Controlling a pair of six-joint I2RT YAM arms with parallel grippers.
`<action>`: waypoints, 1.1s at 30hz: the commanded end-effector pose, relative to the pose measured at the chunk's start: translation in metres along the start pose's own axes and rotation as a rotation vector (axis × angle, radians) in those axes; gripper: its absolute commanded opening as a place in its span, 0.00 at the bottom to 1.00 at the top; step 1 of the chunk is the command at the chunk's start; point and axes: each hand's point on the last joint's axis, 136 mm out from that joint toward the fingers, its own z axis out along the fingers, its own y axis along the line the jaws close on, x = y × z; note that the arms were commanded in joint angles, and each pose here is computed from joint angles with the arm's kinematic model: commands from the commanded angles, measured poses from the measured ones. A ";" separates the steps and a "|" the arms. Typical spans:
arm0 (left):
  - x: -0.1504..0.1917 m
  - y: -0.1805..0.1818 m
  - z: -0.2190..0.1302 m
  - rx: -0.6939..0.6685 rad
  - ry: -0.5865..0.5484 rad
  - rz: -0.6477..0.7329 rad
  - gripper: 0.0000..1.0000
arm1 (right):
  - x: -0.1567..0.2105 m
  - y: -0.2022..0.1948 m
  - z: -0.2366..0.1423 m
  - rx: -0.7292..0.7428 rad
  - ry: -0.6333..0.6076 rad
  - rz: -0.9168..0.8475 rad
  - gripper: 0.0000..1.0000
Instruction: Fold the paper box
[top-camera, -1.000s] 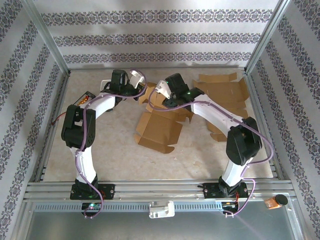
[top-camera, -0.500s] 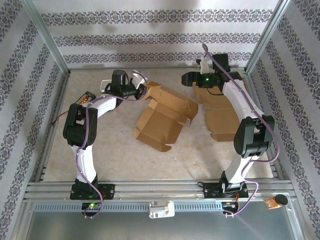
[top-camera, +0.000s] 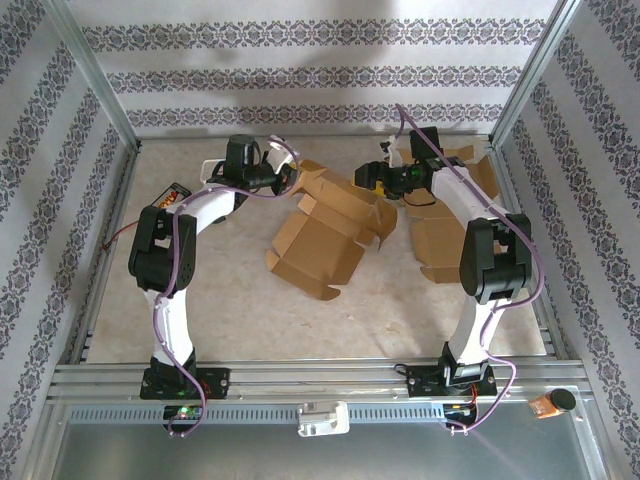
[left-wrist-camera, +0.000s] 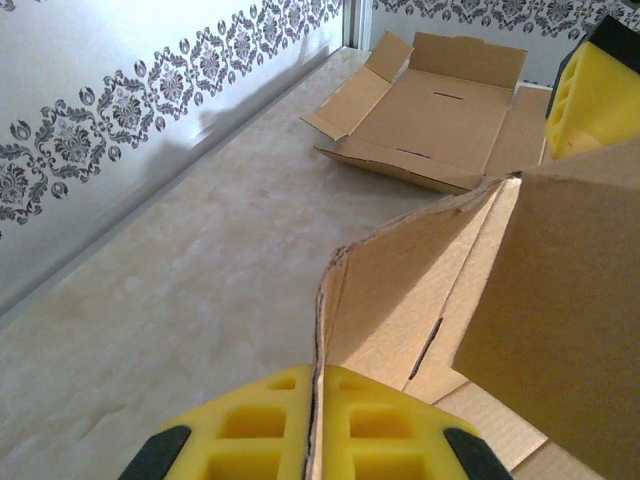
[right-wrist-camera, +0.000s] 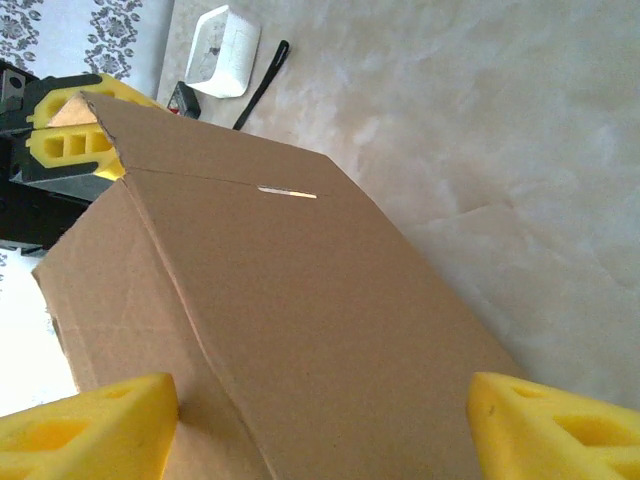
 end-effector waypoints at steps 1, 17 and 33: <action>0.001 -0.007 0.010 0.027 0.019 0.002 0.00 | 0.009 -0.004 0.014 -0.002 0.026 0.005 0.76; -0.003 -0.012 0.021 -0.035 0.091 -0.184 0.01 | 0.009 -0.008 0.024 0.057 0.017 -0.021 0.73; 0.012 -0.051 0.016 -0.189 0.133 -0.244 0.07 | 0.015 -0.003 0.023 0.122 -0.005 -0.100 0.67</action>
